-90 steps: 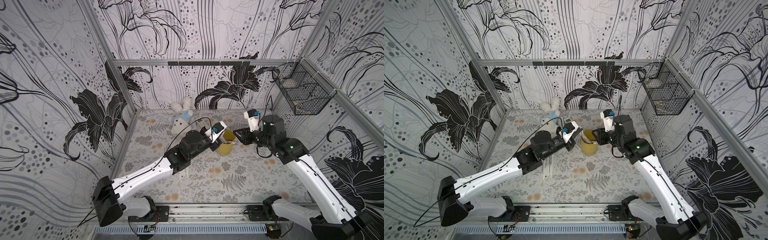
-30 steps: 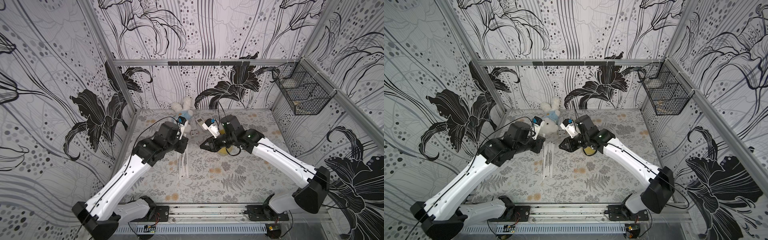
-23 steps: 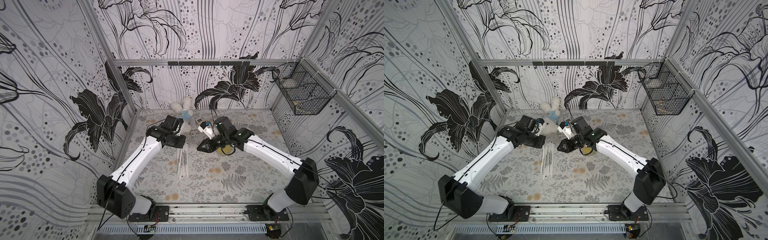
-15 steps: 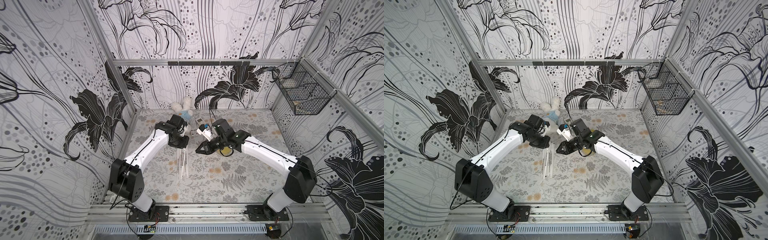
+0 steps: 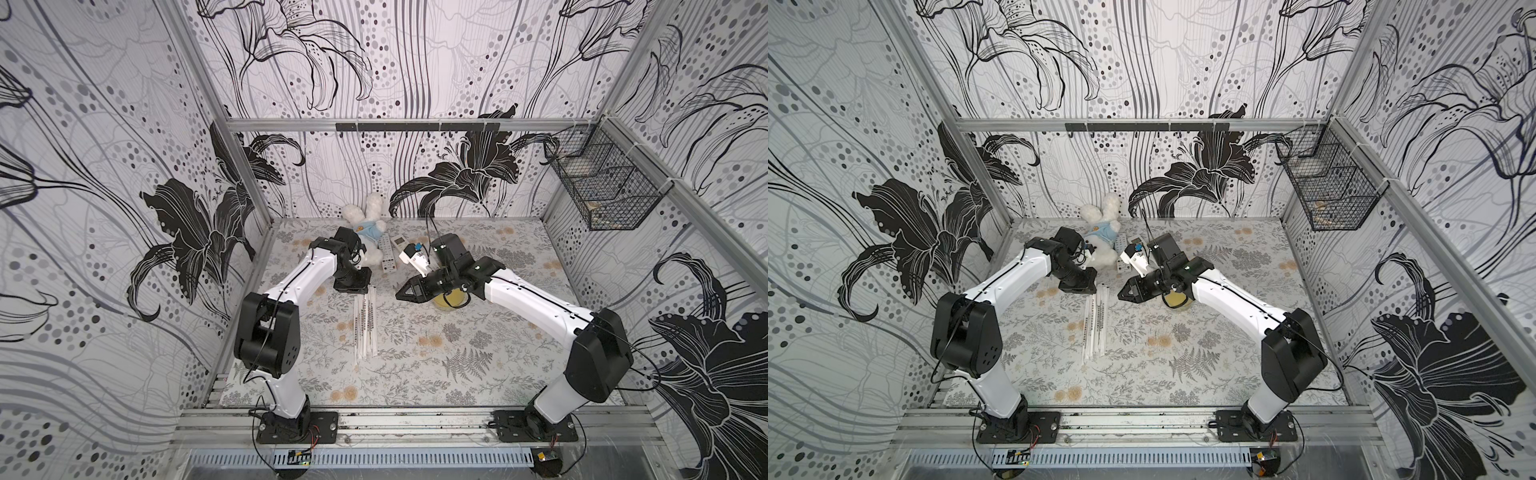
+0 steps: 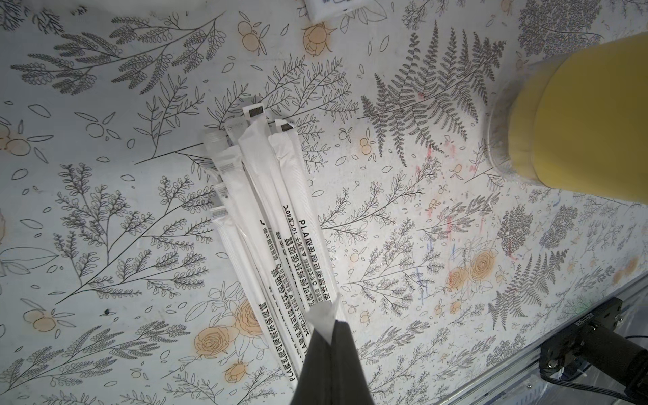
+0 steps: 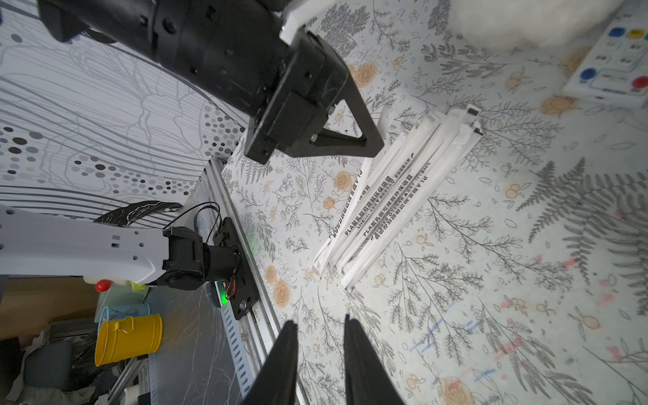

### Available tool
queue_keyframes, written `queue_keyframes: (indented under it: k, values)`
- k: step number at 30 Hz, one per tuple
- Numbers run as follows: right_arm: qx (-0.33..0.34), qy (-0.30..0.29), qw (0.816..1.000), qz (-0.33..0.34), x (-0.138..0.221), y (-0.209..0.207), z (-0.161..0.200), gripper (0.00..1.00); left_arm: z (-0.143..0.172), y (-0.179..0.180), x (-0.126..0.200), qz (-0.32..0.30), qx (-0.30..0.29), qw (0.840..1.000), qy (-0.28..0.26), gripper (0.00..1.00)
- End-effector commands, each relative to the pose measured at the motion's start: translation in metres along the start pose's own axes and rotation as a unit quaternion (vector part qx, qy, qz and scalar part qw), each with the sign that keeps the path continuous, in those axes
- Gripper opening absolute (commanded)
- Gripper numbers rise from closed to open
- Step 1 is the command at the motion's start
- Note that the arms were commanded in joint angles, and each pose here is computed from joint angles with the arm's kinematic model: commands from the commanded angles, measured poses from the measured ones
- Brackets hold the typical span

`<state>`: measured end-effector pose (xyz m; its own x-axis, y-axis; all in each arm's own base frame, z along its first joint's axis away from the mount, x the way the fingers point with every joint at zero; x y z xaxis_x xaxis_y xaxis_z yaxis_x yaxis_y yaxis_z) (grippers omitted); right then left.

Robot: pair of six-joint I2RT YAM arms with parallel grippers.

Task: Take the straws out of the storage container
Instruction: Place the straw at the center of the board.

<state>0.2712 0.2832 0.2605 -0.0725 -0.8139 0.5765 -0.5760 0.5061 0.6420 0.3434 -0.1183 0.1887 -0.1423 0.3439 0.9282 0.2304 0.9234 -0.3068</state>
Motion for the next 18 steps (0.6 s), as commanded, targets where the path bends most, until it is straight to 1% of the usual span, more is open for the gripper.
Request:
queue_keyframes:
  k: [1, 3, 5, 7, 9, 11, 14, 16, 18]
  values:
    - [-0.001, 0.010, 1.000, -0.007, -0.007, -0.008, 0.004, 0.27, -0.015, 0.002, -0.002, 0.017, 0.004, 1.000, -0.020, 0.00]
    - [-0.003, 0.008, 1.000, -0.005, -0.006, -0.010, 0.004, 0.27, -0.017, 0.006, -0.005, 0.016, 0.008, 1.000, -0.021, 0.01]
    - [-0.004, 0.007, 1.000, -0.003, -0.004, -0.011, 0.002, 0.27, -0.019, 0.009, -0.007, 0.014, 0.012, 0.999, -0.026, 0.04]
    - [-0.005, 0.006, 1.000, 0.001, -0.004, -0.013, 0.002, 0.27, -0.019, 0.012, -0.007, 0.011, 0.014, 0.999, -0.028, 0.10]
    - [-0.003, 0.004, 1.000, 0.006, -0.002, -0.013, 0.001, 0.27, -0.020, 0.016, -0.008, 0.007, 0.019, 0.999, -0.033, 0.12]
    - [-0.001, 0.002, 1.000, 0.012, -0.001, -0.012, 0.000, 0.27, -0.021, 0.018, -0.008, 0.005, 0.021, 0.999, -0.036, 0.16]
    - [0.005, -0.006, 1.000, 0.017, 0.004, -0.009, -0.002, 0.27, -0.023, 0.021, -0.008, -0.004, 0.021, 0.999, -0.043, 0.20]
    - [0.011, -0.009, 1.000, 0.019, 0.009, -0.005, -0.004, 0.28, -0.025, 0.022, -0.007, -0.009, 0.020, 0.999, -0.048, 0.26]
    - [0.017, -0.015, 1.000, 0.020, 0.014, 0.000, -0.006, 0.29, -0.027, 0.021, -0.004, -0.008, 0.018, 0.998, -0.057, 0.28]
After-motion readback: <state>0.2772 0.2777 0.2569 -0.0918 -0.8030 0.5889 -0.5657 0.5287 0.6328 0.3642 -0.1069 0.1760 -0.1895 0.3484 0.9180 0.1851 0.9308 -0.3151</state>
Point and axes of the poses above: each gripper's point midway between its finger pads, its own x axis back along the fingers, its own y axis along the line the jaws close on, z = x × y, the point moved 8 cm from there along x, back along the fingers, and after that the axes turned 5 degrees about -x, right-handed, at the moved point
